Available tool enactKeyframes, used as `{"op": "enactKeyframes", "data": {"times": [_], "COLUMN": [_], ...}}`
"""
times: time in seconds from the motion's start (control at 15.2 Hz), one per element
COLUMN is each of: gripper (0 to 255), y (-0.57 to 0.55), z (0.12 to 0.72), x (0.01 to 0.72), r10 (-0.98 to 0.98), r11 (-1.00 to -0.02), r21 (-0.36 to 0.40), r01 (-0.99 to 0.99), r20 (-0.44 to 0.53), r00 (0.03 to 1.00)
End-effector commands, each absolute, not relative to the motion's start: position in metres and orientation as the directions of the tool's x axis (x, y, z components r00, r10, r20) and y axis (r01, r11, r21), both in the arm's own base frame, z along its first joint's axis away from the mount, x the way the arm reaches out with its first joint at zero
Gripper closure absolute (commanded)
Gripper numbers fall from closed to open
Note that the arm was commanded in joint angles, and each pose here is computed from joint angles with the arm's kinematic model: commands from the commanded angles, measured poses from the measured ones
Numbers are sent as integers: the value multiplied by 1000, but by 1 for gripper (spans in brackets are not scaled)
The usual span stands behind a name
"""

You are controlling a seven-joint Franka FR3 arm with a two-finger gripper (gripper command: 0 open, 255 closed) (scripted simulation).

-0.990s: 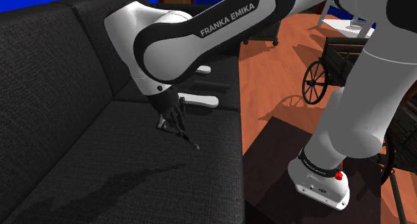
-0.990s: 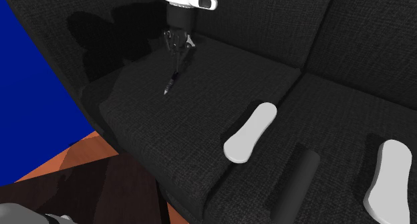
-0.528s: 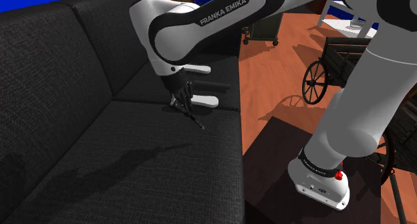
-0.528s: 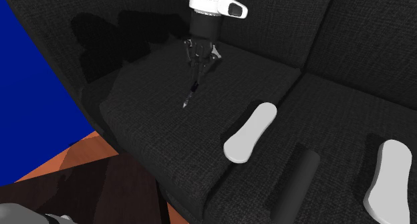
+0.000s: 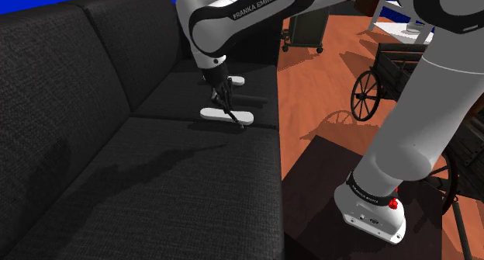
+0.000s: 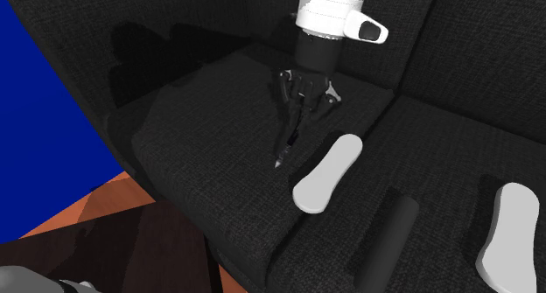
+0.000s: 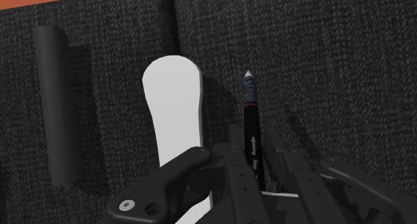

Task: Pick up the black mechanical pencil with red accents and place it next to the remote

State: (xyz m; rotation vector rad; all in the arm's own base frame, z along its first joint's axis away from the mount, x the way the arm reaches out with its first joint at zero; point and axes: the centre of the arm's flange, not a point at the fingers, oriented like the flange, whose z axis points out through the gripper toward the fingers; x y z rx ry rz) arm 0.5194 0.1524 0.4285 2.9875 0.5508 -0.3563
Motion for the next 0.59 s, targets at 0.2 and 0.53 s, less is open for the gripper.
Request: {"op": "enactKeyframes", "data": {"times": [0.2, 0.53], "gripper": [255, 255], "y": [95, 36], "z": [428, 428], "x": [549, 579], "r10": [343, 343], "r11": [-931, -931], "r21": [39, 39], "r01": [362, 362], "r20": [-242, -242], "r00": [908, 908]}}
